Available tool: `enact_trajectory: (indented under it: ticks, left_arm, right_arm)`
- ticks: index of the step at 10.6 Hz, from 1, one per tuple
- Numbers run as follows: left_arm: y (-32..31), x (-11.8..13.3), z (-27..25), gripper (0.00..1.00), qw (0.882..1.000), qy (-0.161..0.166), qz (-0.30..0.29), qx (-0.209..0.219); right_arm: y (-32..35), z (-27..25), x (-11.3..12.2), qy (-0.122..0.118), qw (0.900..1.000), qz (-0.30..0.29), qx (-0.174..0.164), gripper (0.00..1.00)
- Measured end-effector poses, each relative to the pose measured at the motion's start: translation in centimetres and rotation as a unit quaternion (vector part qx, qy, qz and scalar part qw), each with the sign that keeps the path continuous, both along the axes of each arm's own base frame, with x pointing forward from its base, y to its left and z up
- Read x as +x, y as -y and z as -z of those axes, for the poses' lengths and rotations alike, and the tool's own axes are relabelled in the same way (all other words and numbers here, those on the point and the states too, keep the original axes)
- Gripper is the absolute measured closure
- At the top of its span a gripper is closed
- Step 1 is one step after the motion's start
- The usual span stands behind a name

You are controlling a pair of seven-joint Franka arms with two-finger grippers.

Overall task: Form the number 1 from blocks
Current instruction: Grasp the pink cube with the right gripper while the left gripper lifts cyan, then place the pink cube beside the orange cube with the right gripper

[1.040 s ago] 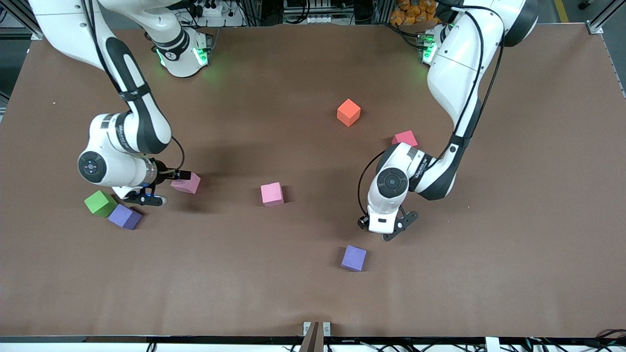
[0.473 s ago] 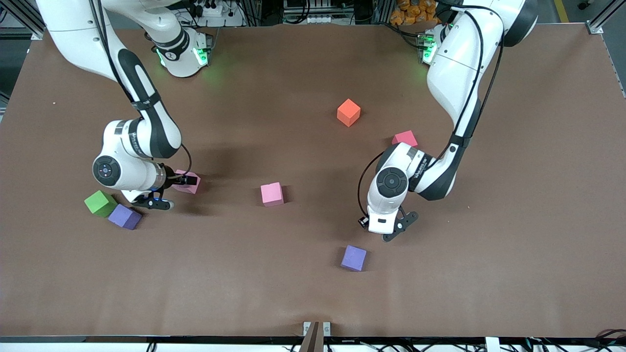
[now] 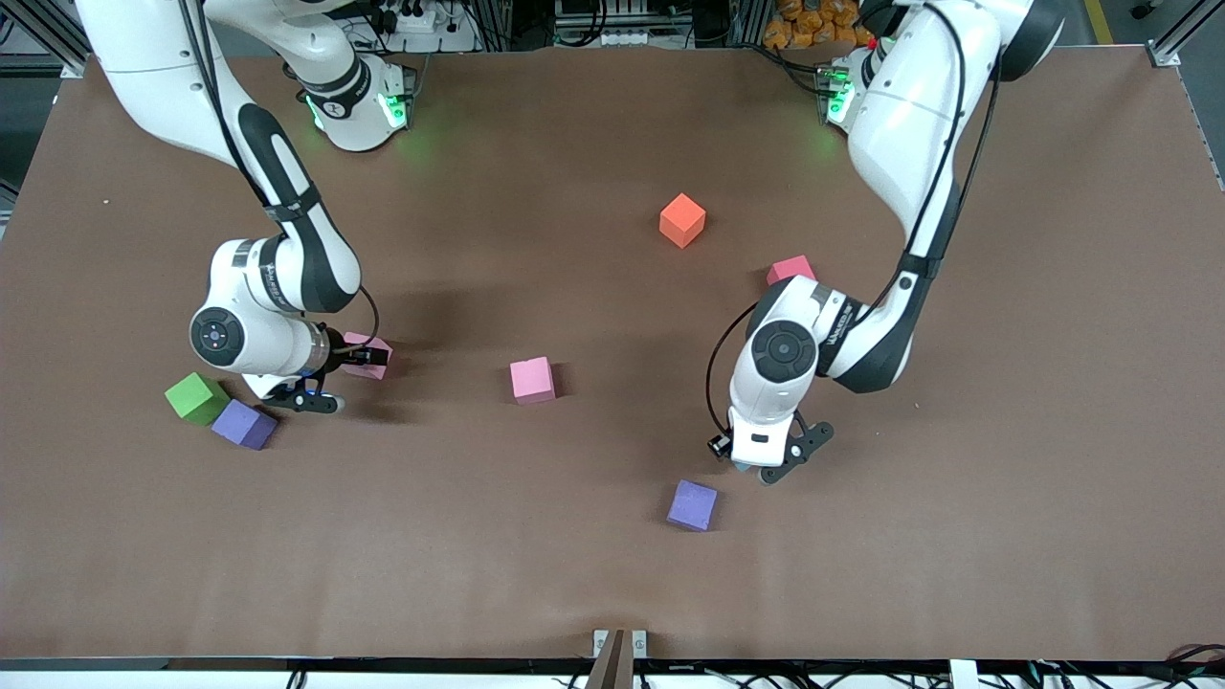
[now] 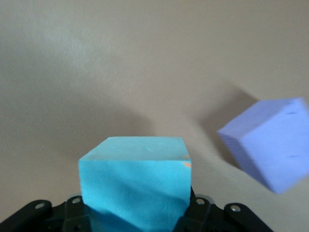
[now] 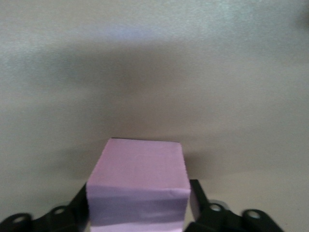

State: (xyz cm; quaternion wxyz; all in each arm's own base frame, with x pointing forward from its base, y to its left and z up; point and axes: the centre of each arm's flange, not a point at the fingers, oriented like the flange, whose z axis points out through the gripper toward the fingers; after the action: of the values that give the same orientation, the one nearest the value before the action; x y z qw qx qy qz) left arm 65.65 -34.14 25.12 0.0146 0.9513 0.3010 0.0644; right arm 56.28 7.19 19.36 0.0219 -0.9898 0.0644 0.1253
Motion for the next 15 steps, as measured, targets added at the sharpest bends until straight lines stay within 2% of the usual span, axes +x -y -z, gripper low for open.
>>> enact_trajectory:
  ticks: [1,4,7,9,11,13,15]
  left_arm:
    - [0.1,-0.1,-1.4,0.38,1.000,-0.001,0.005,0.002]
    - [1.1,-2.1,-2.3,0.38,0.998,-0.047,0.014,0.026]
    - [2.2,-3.5,-3.2,0.38,0.997,-0.074,0.015,0.018]
    - [2.8,-5.1,-2.6,0.38,0.995,-0.090,0.023,0.019]
    - [3.6,-7.7,-1.8,0.38,0.993,-0.107,0.043,0.022]
    - [4.1,-10.0,-2.2,0.38,0.991,-0.112,0.063,0.023]
    - [4.9,-12.4,-3.3,0.38,0.990,-0.115,0.081,0.024]
  right_arm:
    - [-1.3,-0.4,0.0,0.000,1.000,0.001,-0.002,0.36]
    - [-8.5,-3.6,-0.7,-0.003,1.000,0.001,-0.011,0.36]
    - [-15.8,-6.8,-3.6,-0.014,1.000,0.005,-0.008,0.36]
    - [-22.7,-7.4,-7.9,-0.026,1.000,0.006,0.000,0.40]
    - [-28.8,-6.9,-13.6,-0.022,1.000,0.007,-0.006,0.40]
    - [-33.3,-5.7,-19.3,-0.028,1.000,0.002,-0.002,0.40]
    - [-36.1,-5.1,-23.5,-0.035,0.999,-0.027,-0.004,0.40]
